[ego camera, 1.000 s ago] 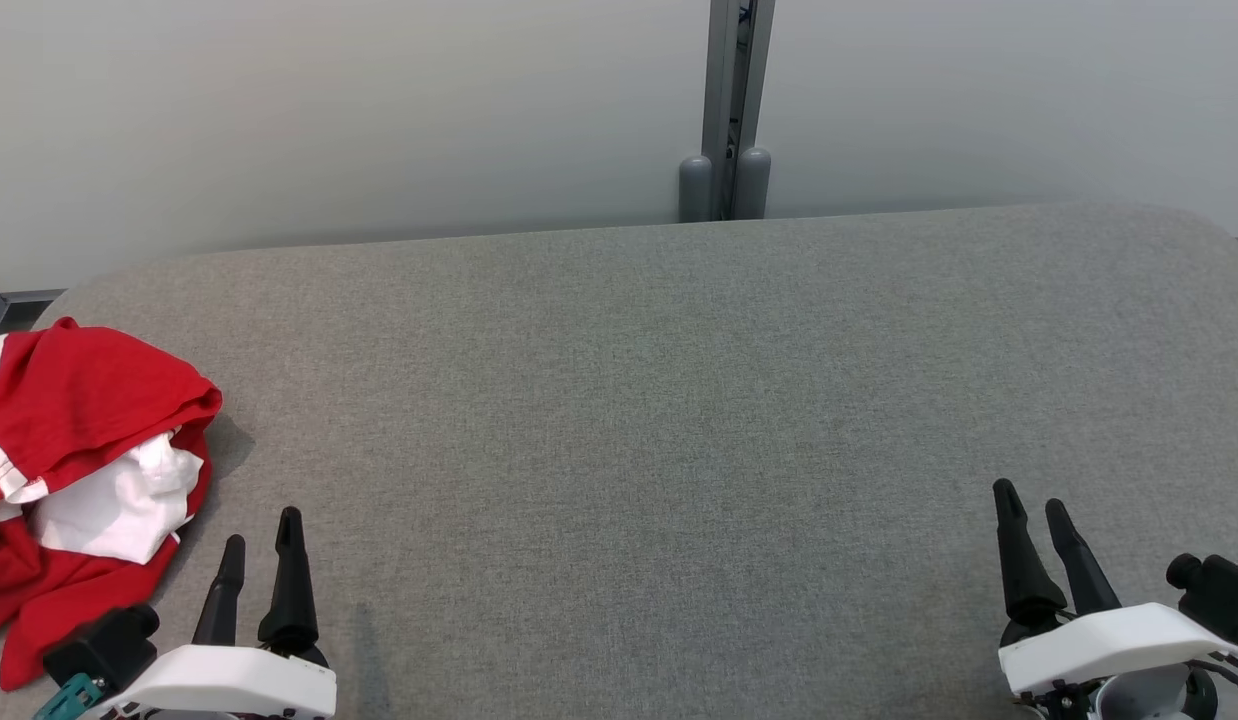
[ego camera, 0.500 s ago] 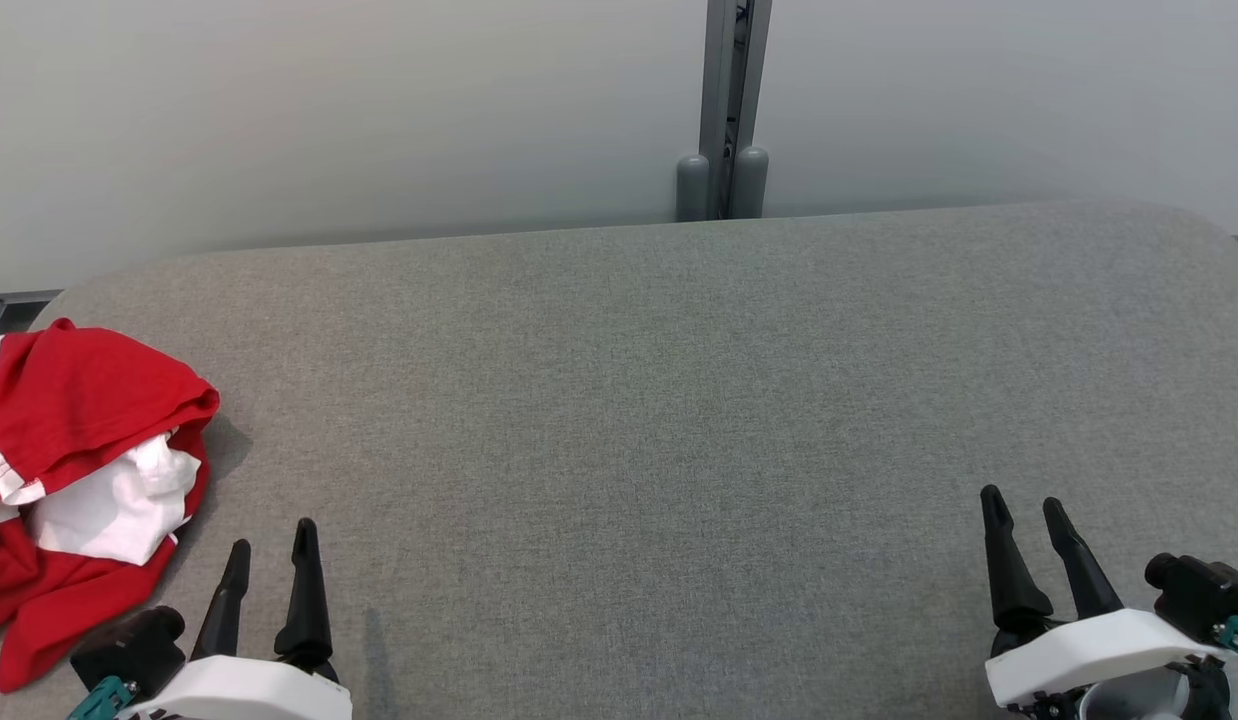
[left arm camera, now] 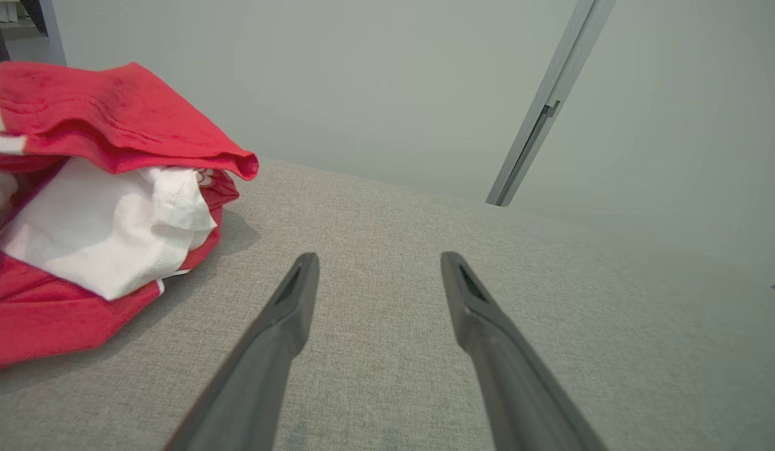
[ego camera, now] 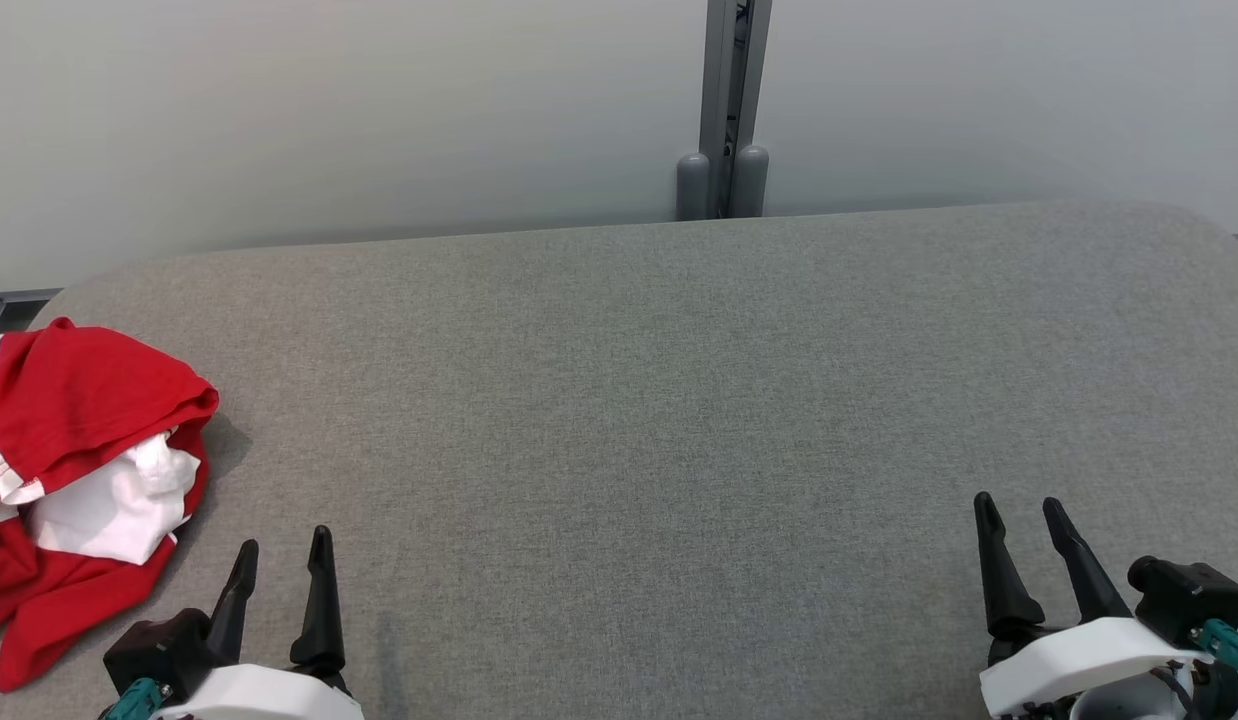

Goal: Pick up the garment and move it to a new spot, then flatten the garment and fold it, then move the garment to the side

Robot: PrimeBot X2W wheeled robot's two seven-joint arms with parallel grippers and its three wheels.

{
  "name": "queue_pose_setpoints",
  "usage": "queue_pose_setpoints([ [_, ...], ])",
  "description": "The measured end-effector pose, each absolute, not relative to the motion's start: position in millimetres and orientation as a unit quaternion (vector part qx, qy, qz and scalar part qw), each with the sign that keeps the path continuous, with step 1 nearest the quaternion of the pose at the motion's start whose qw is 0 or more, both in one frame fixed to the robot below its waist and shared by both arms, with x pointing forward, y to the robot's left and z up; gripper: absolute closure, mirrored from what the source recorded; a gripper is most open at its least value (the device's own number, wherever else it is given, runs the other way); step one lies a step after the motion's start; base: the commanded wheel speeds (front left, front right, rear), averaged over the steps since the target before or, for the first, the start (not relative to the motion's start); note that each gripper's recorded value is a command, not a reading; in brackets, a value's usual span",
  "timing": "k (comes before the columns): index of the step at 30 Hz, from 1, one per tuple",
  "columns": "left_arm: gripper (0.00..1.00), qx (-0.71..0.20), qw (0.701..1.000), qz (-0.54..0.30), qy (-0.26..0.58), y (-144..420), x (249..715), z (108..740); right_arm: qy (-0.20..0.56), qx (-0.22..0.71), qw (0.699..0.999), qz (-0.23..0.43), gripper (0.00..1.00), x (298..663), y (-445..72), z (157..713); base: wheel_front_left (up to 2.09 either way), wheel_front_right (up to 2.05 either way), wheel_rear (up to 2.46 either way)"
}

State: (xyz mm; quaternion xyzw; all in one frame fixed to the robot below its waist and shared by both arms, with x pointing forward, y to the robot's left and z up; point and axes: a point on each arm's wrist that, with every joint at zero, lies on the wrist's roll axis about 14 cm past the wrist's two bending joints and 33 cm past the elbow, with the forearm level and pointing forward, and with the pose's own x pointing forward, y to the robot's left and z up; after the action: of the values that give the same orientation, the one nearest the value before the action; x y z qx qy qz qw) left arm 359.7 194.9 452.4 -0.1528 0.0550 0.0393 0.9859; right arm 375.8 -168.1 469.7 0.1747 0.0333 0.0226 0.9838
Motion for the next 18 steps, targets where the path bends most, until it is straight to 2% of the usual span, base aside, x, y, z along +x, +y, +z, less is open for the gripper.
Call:
queue_pose_setpoints([
  [18, 0.0, -0.08, 0.995, 0.035, 0.055, 195.8, 357.1, 448.5, 0.033, 0.105, 0.993, 0.036, 0.0, 374.5, -165.9, 465.1, 0.0, 0.0, 0.0],
])
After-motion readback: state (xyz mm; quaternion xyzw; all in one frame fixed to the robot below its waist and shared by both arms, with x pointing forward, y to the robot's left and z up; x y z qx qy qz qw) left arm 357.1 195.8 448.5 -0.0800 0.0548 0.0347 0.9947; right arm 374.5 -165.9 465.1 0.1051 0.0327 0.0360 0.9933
